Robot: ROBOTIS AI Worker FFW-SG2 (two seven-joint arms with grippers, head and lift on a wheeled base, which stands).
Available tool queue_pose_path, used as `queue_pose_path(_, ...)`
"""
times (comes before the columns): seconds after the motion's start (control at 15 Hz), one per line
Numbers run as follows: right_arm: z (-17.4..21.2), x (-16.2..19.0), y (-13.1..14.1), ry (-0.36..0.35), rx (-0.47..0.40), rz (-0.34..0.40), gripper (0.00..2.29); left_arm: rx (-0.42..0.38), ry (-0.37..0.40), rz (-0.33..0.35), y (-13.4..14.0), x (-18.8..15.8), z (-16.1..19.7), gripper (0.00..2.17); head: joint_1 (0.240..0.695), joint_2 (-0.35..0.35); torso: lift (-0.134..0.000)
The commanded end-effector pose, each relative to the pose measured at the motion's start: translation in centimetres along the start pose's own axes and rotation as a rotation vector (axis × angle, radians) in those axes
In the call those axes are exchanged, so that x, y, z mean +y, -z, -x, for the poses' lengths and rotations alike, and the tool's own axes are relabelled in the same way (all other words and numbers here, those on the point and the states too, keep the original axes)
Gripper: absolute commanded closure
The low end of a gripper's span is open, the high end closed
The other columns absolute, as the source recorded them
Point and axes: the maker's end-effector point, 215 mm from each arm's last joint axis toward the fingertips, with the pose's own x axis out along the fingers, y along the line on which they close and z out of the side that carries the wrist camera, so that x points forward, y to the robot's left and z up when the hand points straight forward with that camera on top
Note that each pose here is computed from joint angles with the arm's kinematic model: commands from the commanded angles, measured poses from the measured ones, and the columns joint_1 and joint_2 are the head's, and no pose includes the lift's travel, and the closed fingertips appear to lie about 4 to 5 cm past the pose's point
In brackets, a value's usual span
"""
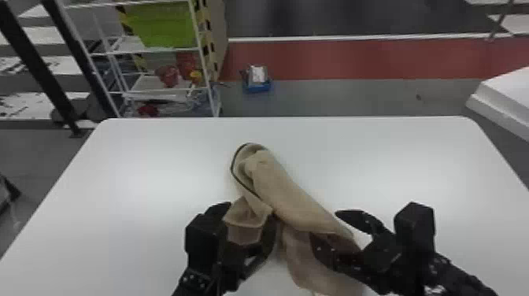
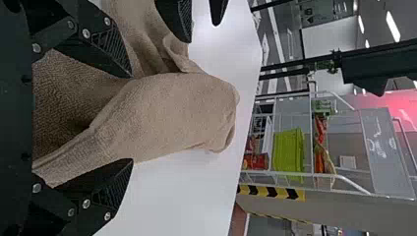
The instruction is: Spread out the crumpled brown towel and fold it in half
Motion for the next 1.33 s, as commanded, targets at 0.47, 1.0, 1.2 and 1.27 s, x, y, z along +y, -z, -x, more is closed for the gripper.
queue_pose_path(0.47,2.0,-2.3,0.1,0.031,-0.022,-0.015,0.32,0.064,0.051,-0.007,1.5,-3.4,-2.7,0.27,0.695,-0.018,-0.124)
queue_pose_path(1.0,2.4,-2.4,0.3,0.028,-0.026,-0.015,0.32,0.073,0.004,-0.033,2.0,-1.0,-3.2,0.81,0.695,-0.032,-0.124)
queue_pose_path(1.2,2.3,-2.1,0.3,0.022,-0.025,-0.016,0.32,0.068,-0.018,-0.03,1.7,0.1,-2.5,1.44,0.695,-0.014,-0.124)
queue_pose_path(1.27,2.3,-2.1,0.1,0.022,-0.028,-0.014,0.32,0.065,-0.022,-0.028,1.5,0.2,-2.1,1.44,0.695,-0.008,-0.124)
